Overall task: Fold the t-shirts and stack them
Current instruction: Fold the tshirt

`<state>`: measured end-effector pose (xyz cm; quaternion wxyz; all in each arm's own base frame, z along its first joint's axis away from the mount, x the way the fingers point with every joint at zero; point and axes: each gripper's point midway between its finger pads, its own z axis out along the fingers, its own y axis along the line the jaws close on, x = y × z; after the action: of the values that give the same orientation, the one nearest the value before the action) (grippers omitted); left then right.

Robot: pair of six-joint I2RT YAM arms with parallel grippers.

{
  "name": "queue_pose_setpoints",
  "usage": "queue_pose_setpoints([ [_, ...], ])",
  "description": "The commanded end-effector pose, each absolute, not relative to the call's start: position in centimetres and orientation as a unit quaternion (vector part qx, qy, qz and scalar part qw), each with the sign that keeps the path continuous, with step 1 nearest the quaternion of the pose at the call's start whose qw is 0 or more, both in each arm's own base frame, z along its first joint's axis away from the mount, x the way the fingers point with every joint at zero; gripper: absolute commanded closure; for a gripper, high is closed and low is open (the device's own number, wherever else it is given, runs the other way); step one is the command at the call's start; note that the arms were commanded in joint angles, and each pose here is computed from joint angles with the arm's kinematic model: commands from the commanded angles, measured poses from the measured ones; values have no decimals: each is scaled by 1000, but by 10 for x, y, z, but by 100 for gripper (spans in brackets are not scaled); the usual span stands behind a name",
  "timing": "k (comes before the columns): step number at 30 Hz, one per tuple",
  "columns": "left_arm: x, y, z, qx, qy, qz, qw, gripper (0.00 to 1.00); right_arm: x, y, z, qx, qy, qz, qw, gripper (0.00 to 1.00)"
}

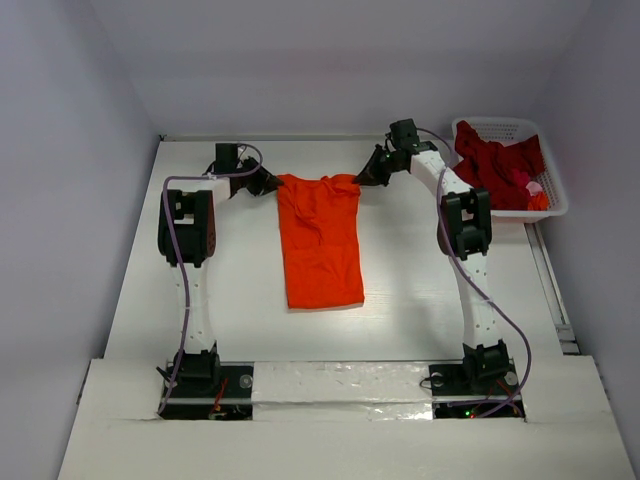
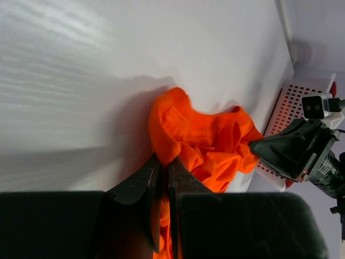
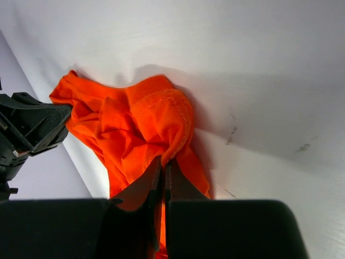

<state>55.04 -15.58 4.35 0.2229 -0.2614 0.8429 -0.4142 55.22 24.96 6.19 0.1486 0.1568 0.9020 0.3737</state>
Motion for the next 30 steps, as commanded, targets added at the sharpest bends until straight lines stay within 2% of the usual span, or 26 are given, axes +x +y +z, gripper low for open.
queue_pose_setpoints([
  [1,568,-162,98,-231,828,-438,264,99,564,263,96,131,888,402,182,100],
  [15,588,-158,96,-235,828,-435,264,99,580,270,114,127,874,423,201,100],
  [30,561,-154,120,-220,834,-426,273,99,561,267,136,112,874,426,202,100],
])
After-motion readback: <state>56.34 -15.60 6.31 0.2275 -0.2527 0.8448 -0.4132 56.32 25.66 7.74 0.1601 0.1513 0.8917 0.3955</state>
